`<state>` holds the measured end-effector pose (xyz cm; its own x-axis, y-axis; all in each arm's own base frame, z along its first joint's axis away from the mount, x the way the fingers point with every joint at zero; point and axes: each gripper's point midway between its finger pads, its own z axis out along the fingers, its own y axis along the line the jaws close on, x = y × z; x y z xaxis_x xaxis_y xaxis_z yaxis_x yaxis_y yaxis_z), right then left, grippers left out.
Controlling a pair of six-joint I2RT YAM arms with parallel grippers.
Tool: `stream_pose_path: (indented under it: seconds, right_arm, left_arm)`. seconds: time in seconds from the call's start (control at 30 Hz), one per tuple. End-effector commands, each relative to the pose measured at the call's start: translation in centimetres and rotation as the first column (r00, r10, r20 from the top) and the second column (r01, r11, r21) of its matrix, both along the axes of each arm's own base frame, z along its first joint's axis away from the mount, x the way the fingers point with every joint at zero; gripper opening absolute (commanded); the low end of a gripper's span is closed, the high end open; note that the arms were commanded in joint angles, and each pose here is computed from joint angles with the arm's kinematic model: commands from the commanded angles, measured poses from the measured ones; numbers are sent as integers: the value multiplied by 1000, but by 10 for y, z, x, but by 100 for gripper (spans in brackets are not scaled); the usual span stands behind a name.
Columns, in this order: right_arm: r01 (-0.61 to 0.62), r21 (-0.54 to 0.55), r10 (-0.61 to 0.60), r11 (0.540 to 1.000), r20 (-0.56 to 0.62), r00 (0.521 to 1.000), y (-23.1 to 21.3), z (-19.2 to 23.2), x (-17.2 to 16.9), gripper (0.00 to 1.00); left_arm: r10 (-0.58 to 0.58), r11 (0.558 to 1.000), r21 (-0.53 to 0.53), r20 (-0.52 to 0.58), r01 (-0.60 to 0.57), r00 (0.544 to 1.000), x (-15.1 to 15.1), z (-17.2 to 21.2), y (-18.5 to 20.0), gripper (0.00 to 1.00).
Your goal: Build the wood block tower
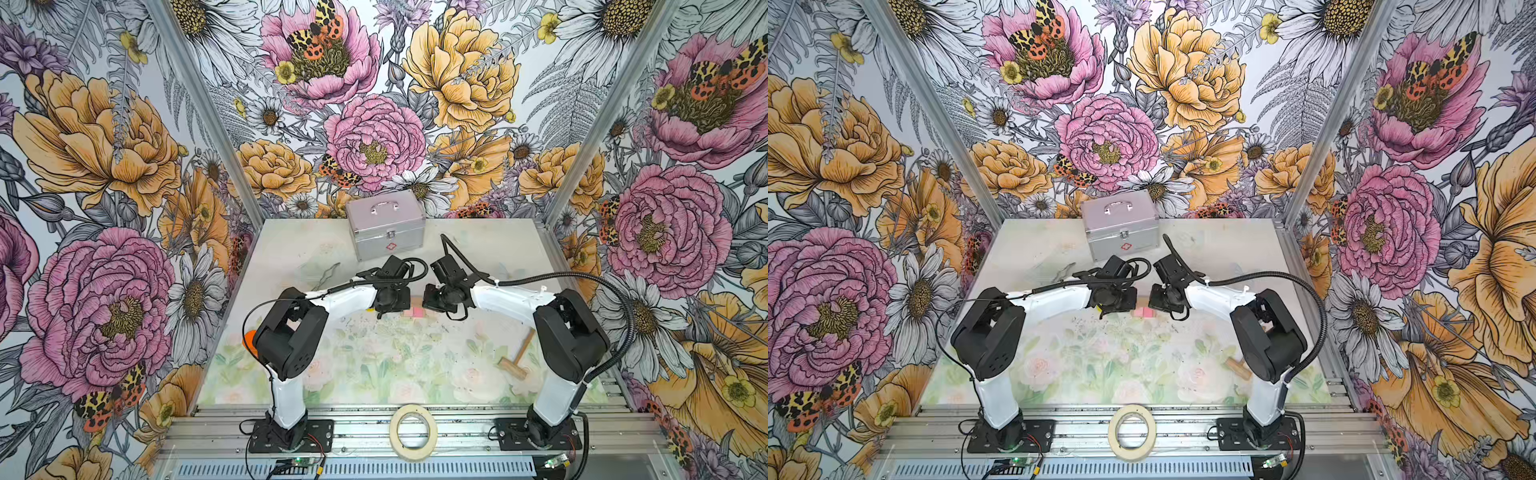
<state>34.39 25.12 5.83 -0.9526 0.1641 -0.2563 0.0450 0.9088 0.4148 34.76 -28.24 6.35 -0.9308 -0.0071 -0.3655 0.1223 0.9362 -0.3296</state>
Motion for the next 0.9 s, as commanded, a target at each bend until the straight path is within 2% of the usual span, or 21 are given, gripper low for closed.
stream_pose_path:
  seconds: [0.0,0.87]
  right_arm:
    - [-7,31,5,1000,43,999,7,17,3,0]
    - [-13,35,12,999,40,999,12,16,2,0]
  left_arm:
    - [31,999,-31,60,-30,998,8,24,4,5]
    - [29,999,-31,51,-28,998,7,22,5,5]
